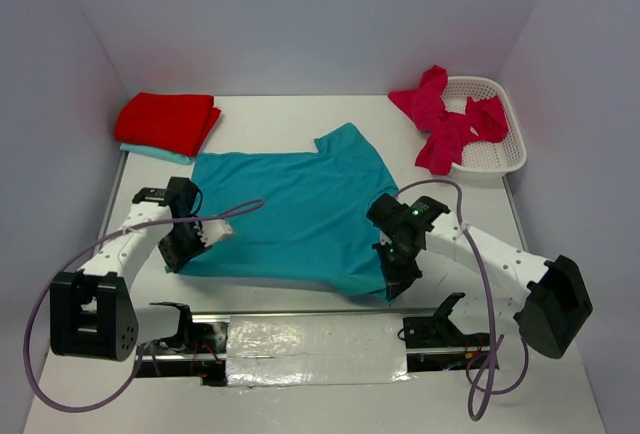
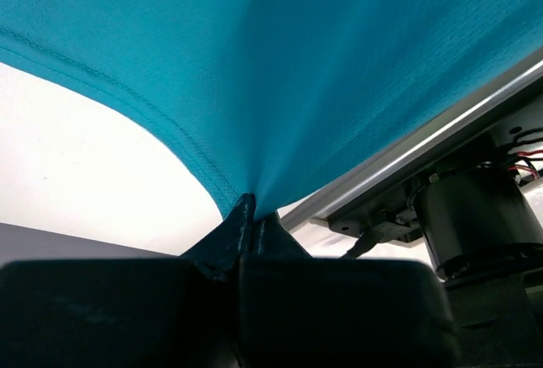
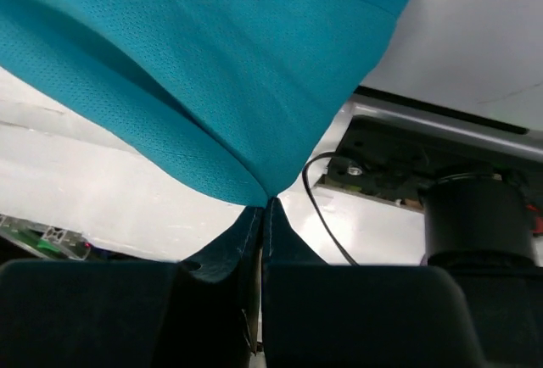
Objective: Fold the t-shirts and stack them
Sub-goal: Fold the flattened tshirt in 1/3 of the way
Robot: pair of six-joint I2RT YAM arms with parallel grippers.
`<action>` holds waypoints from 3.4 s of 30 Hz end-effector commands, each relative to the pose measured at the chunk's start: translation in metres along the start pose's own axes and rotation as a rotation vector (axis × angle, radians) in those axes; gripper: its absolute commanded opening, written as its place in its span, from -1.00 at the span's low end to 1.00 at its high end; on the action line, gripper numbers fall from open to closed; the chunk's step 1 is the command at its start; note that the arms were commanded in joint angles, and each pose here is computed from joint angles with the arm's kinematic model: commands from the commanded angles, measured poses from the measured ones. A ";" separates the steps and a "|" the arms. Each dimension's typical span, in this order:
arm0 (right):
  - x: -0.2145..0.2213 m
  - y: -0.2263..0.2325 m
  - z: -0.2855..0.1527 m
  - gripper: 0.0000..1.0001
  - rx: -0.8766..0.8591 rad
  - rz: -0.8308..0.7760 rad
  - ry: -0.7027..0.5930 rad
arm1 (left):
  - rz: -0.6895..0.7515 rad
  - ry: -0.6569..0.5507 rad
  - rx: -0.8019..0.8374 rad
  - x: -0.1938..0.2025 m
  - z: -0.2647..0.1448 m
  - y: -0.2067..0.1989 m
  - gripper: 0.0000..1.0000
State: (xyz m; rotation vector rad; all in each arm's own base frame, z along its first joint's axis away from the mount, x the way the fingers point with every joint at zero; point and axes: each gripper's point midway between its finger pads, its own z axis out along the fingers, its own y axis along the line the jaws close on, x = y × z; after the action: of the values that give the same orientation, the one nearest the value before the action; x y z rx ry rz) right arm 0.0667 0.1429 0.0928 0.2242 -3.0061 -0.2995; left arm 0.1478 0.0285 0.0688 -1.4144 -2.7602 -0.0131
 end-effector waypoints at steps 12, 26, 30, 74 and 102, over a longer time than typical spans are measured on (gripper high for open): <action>-0.210 -0.059 -0.025 -1.00 0.320 -0.051 -0.362 | -0.159 -0.050 -0.066 -0.067 0.008 0.080 -0.93; -0.265 -0.066 0.000 -1.00 0.401 -0.196 -0.323 | -0.246 0.001 -0.087 -0.076 0.030 0.102 -0.88; -0.285 -0.077 0.003 -0.50 0.454 -0.192 -0.325 | -0.334 0.014 -0.133 -0.077 0.027 0.120 -0.57; -0.164 -0.107 0.021 -1.00 -0.086 0.411 -0.391 | -0.700 -0.021 0.017 -0.036 0.065 0.113 -1.00; -0.205 -0.109 -0.066 -0.31 -0.015 0.351 -0.620 | -0.294 -0.654 -0.161 -0.253 -0.167 0.117 0.22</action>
State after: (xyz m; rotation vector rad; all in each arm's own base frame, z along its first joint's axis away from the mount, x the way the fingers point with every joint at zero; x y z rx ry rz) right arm 0.2835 0.0435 0.1074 -0.4795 -3.5194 -0.2815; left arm 0.4103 0.0132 0.2242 -0.6602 -3.7058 -0.1621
